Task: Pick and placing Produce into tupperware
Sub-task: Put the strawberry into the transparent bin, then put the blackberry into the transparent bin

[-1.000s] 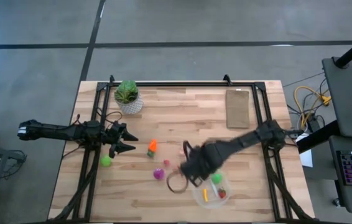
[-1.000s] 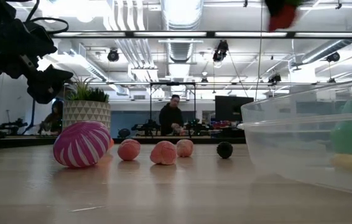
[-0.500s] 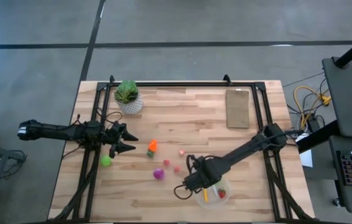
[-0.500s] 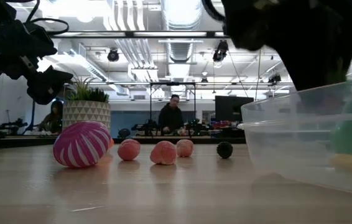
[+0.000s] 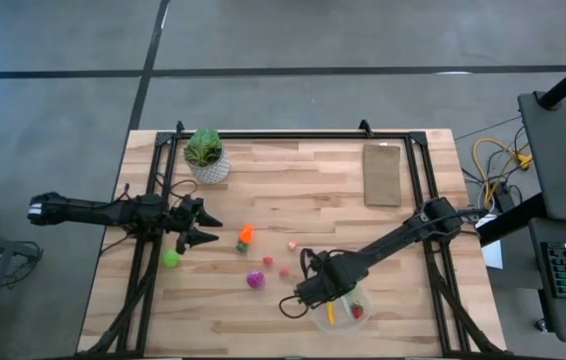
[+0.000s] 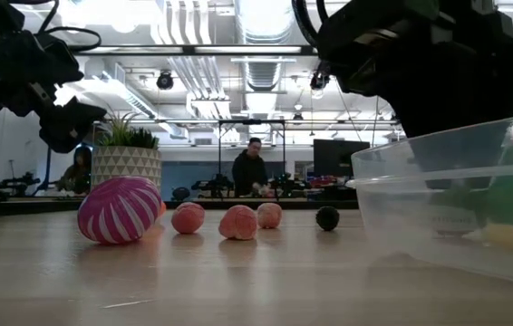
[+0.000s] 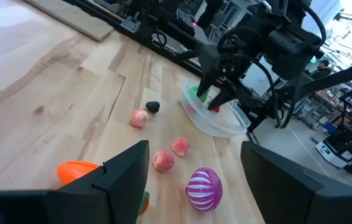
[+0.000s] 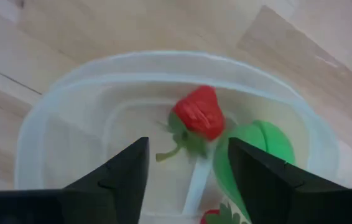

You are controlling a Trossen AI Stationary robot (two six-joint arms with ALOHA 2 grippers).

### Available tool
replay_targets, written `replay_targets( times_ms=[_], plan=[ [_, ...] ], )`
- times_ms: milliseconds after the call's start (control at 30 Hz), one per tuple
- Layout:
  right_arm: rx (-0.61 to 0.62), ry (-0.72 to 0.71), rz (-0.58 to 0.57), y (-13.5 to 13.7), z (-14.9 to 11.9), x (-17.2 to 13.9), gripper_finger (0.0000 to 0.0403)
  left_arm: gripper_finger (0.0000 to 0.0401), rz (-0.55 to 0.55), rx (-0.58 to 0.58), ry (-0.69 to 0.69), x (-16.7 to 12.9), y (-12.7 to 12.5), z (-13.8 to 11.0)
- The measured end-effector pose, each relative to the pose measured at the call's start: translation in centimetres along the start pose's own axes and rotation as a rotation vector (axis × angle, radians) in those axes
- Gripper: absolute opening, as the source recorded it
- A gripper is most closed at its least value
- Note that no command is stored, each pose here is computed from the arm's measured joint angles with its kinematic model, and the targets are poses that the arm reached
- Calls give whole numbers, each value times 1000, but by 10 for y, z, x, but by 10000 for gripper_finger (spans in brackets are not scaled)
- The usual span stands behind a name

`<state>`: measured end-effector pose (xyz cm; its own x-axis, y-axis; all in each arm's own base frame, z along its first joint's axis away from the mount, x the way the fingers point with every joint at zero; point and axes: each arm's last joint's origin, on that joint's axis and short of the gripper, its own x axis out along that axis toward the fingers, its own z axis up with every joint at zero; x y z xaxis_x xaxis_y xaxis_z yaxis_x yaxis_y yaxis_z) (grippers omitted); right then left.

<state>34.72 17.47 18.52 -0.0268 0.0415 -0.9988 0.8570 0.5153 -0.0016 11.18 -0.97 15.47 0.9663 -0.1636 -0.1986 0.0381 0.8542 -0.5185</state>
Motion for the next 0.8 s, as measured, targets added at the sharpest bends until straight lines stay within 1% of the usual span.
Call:
replay_targets(
  times_ms=[133, 233, 333, 433, 567, 633, 733, 800],
  plan=[
    [12, -4, 13, -2, 2, -6, 252, 240, 8, -2, 14, 1, 1, -1],
    [55, -53, 50, -7, 9, -30, 267, 240, 11, -4, 19, 1, 1, -1],
    [115, -43, 82, -18, 27, -52, 271, 240, 8, -3, 15, 1, 1, -1],
    [137, -33, 113, -25, 52, -60, 262, 240, 6, -3, 17, 1, 1, -1],
    [102, 2, 125, -30, 85, -56, 239, 240, 6, -3, 16, 1, 1, -1],
    [73, 14, 124, -29, 98, -47, 229, 240, 6, -3, 17, 1, 1, -1],
    [38, 8, 144, -24, 113, -35, 222, 240, 5, -4, 13, 1, 1, -1],
    [38, 10, 149, -22, 120, -28, 221, 240, 4, -5, 12, 1, 1, -1]
  ],
)
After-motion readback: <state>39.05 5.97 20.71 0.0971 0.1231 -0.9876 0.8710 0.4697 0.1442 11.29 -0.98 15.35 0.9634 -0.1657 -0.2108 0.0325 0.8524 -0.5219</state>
